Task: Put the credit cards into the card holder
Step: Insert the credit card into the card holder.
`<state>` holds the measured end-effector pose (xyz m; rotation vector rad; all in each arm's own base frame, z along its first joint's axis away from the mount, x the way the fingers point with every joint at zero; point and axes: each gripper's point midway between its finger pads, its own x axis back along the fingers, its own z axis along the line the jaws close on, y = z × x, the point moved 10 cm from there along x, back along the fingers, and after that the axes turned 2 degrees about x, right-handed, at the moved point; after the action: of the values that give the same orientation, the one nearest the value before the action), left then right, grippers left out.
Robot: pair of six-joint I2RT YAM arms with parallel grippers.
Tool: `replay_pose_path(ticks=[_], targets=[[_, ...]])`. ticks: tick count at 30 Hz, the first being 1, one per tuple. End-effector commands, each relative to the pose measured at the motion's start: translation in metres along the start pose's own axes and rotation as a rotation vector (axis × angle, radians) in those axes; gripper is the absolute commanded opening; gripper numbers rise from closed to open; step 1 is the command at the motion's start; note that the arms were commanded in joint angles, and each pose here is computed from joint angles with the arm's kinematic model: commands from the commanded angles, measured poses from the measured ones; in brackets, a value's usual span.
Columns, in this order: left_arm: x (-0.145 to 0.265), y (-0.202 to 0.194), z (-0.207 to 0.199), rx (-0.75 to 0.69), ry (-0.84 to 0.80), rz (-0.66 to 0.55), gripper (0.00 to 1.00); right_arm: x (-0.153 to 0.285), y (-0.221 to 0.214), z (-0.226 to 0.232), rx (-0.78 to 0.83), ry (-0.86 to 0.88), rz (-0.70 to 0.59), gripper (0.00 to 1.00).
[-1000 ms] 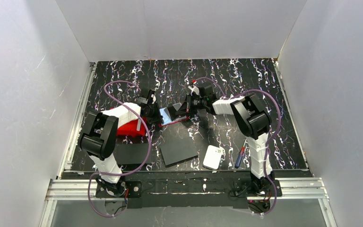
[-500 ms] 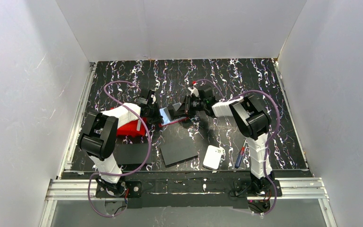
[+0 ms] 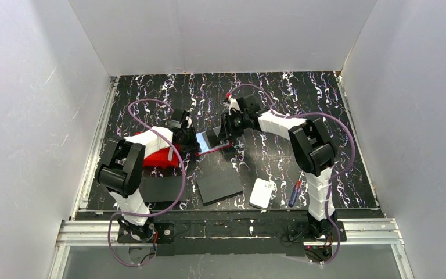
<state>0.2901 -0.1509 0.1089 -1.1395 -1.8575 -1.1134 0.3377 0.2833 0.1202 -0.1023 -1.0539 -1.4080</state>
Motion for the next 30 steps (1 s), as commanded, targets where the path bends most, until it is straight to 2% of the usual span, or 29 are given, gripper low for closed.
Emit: replay_pose_path(ticks=[1,8,16,24,30], targets=[[0.005,-0.009,0.004,-0.018,0.027,0.028,0.02,-0.001,0.009,-0.001,0.046,-0.017,0.028,0.48],[0.009,-0.011,0.005,-0.028,0.031,0.025,0.01,-0.017,0.012,-0.003,0.025,0.03,0.016,0.44],[0.007,-0.014,0.008,-0.023,0.028,0.028,0.0,-0.029,0.008,0.001,-0.023,0.111,0.02,0.35],[0.012,-0.012,0.005,-0.026,0.02,0.021,0.0,-0.039,0.002,0.011,-0.081,0.163,0.007,0.11],[0.037,-0.001,-0.001,-0.053,0.037,-0.03,0.11,-0.042,0.003,0.009,-0.078,0.152,-0.004,0.08]])
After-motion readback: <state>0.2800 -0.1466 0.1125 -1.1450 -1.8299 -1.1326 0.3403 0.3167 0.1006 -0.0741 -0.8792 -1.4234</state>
